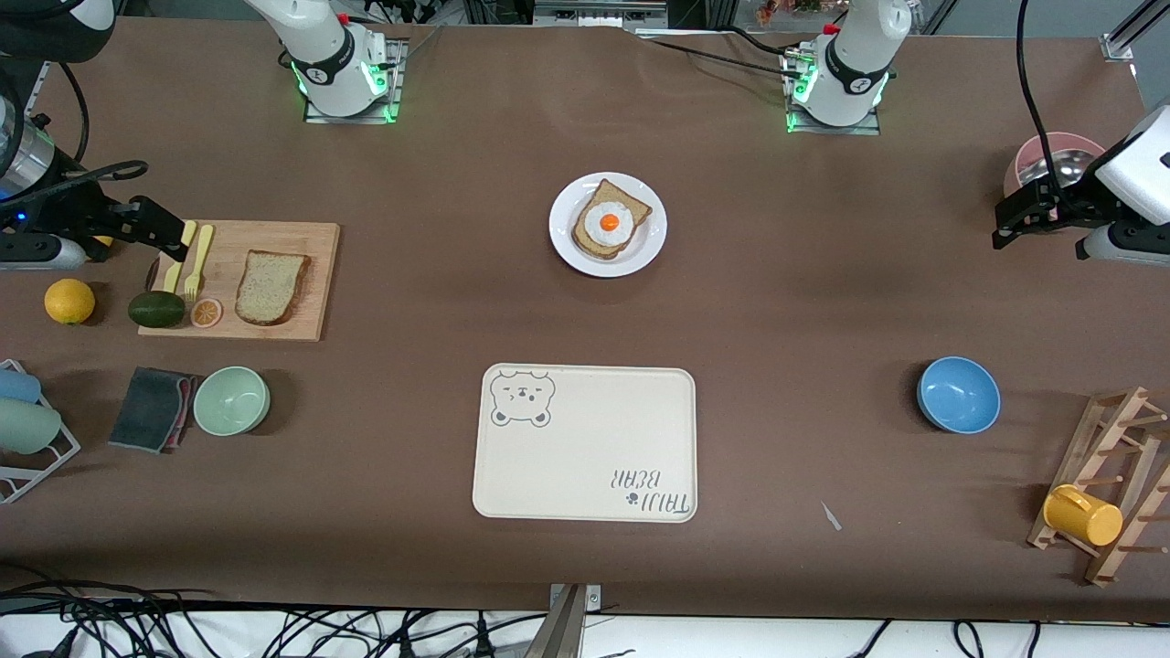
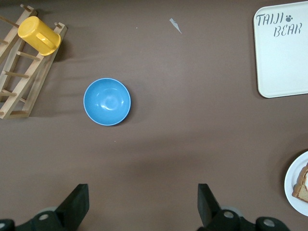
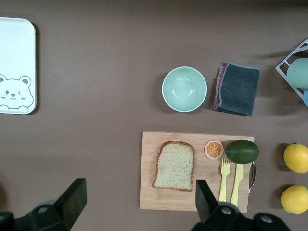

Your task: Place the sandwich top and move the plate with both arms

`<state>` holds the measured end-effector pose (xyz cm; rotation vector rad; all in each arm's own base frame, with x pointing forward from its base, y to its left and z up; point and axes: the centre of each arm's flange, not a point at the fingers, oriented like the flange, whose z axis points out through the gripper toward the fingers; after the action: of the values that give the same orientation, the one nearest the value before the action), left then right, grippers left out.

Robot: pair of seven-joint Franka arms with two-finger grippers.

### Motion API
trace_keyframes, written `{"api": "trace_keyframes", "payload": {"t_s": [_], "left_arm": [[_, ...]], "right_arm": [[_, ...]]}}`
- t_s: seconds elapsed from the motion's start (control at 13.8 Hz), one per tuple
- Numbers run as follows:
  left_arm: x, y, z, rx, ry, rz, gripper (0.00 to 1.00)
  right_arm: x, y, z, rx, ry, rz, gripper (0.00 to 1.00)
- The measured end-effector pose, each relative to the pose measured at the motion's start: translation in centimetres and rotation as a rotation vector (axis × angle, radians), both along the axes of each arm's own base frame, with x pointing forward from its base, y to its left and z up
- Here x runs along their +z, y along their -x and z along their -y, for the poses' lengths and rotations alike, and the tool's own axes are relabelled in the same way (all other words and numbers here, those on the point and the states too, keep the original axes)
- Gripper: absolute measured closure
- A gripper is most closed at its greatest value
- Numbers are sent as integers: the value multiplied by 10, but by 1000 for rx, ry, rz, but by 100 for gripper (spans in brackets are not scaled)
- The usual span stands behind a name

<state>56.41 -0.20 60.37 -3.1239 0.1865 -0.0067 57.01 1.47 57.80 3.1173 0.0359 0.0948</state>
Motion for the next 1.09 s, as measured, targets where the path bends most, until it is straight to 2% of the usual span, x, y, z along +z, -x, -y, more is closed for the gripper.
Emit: {"api": "trace_keyframes", "payload": {"t_s": [1.09], "left_arm": [[0, 0, 5, 4, 0, 0, 0]], "right_arm": [[-1, 1, 0, 0, 0, -7, 0]]}}
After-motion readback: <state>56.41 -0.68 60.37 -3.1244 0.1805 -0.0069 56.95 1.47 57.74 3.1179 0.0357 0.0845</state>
